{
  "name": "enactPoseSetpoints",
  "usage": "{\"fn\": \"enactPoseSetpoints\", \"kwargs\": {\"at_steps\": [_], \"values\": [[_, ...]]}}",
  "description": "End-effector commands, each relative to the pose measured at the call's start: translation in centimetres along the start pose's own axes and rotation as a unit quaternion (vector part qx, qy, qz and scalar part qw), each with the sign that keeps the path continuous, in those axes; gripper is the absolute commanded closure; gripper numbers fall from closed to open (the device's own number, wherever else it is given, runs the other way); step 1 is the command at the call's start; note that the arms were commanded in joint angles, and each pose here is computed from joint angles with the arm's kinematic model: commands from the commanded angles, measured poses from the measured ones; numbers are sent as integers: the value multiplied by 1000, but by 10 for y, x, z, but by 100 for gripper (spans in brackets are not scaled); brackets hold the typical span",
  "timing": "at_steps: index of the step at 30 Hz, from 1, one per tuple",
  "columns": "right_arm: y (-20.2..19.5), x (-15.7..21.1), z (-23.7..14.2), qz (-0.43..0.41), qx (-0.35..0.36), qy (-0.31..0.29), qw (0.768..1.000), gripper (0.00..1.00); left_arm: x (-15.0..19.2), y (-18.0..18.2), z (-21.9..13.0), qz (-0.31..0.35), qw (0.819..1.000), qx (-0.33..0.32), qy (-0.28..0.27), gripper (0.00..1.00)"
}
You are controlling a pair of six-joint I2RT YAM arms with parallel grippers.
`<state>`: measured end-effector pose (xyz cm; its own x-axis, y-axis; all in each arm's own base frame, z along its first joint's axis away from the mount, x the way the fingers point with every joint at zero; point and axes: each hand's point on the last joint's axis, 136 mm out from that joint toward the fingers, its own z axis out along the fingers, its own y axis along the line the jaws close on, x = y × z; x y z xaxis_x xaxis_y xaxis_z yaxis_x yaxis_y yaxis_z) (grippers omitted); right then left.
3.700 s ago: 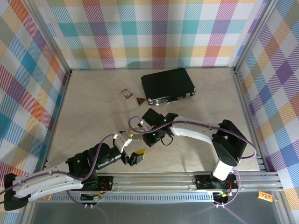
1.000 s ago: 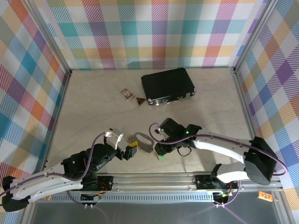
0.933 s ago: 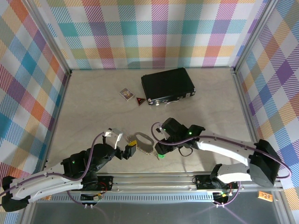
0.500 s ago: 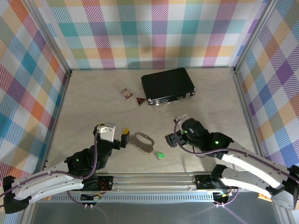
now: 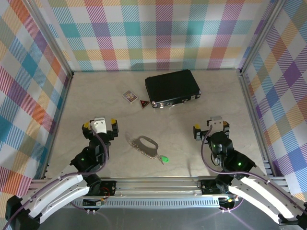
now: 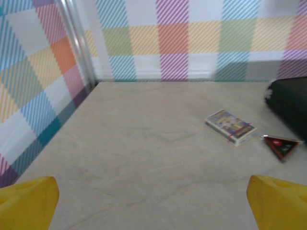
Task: Put the keys on the keyring
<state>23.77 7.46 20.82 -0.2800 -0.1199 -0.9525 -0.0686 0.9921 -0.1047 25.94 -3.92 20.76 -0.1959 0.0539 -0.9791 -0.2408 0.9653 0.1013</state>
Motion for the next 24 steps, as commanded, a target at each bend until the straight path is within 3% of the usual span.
{"fn": "enactPoseSetpoints", "kwargs": {"at_steps": [1,4,15,24], "values": [[-26,-10,8,22,69,-44,996,1,8,10,11,7,999,-46,-18,0],[-41,5,17,39,103,-46,993,1,16,19,17,10,997,-72,-34,0],[-50,61,50,32,113,-13,993,1,56,42,54,-17,994,-108,-2,0],[-69,63,77,58,135,2,989,1,58,38,81,-28,994,-102,1,0]]}}
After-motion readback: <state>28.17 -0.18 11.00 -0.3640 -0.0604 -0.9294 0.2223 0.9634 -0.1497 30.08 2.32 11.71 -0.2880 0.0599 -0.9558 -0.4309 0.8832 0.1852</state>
